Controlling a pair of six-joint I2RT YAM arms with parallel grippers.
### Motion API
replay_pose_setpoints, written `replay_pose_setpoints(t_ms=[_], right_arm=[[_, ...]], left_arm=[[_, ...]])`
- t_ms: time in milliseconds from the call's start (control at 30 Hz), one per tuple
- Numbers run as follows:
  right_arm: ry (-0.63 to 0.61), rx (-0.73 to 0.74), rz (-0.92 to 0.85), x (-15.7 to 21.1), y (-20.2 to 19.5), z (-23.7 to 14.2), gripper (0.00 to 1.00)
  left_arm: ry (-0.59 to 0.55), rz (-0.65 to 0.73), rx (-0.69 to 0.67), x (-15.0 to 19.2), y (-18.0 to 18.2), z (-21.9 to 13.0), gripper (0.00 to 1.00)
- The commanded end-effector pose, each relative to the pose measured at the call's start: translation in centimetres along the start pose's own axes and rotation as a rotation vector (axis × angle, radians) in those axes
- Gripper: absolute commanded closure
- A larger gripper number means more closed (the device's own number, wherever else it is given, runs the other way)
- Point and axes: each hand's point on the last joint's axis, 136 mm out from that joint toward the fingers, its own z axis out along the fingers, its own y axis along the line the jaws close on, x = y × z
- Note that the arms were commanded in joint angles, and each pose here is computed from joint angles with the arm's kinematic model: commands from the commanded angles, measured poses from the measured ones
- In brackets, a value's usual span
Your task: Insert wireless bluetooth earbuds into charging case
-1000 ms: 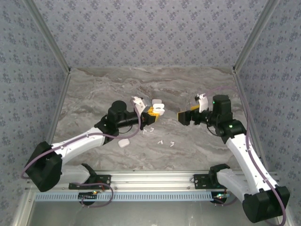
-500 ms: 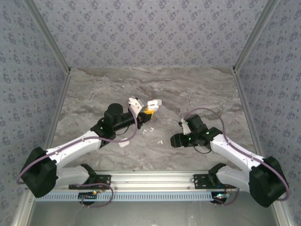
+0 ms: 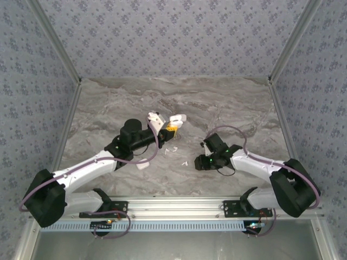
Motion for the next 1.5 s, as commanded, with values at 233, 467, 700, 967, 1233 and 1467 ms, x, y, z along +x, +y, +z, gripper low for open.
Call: replay_pose_setpoints(t_ms=[233,467,700,967,1233,1467], right_arm=[[-0.024,0.023,-0.019,-1.3,0.6,0.8,0.63],[-0.034,0.035,-0.037,-1.8,0.6,1.3,0.66],[-0.035,0.071,-0.086,-2.1,0.6,1.2,0.65],[-0.031,0.148,-0.183,-2.5,1.0,0.4,0.59],[-0.025,0.166,-0.194,-2.5,1.0,0.7,0.58],[0.007,0.185,-0.192,-1.8,0.6,0.9,0.61]], left_arm=[[-0.024,0.016,0.009,-0.8,-0.4,-0.3,1.0],[-0.025,0.013,0.011,-0.9,-0.4,-0.3,1.0],[-0.025,0.011,0.013,-1.0,-0.5,-0.3,1.0],[-0.024,0.011,0.011,-1.0,-0.5,-0.4,1.0],[-0.025,0.014,0.005,-1.1,-0.4,-0.6,1.0],[-0.024,0.017,0.001,-1.1,-0.4,-0.7,1.0]])
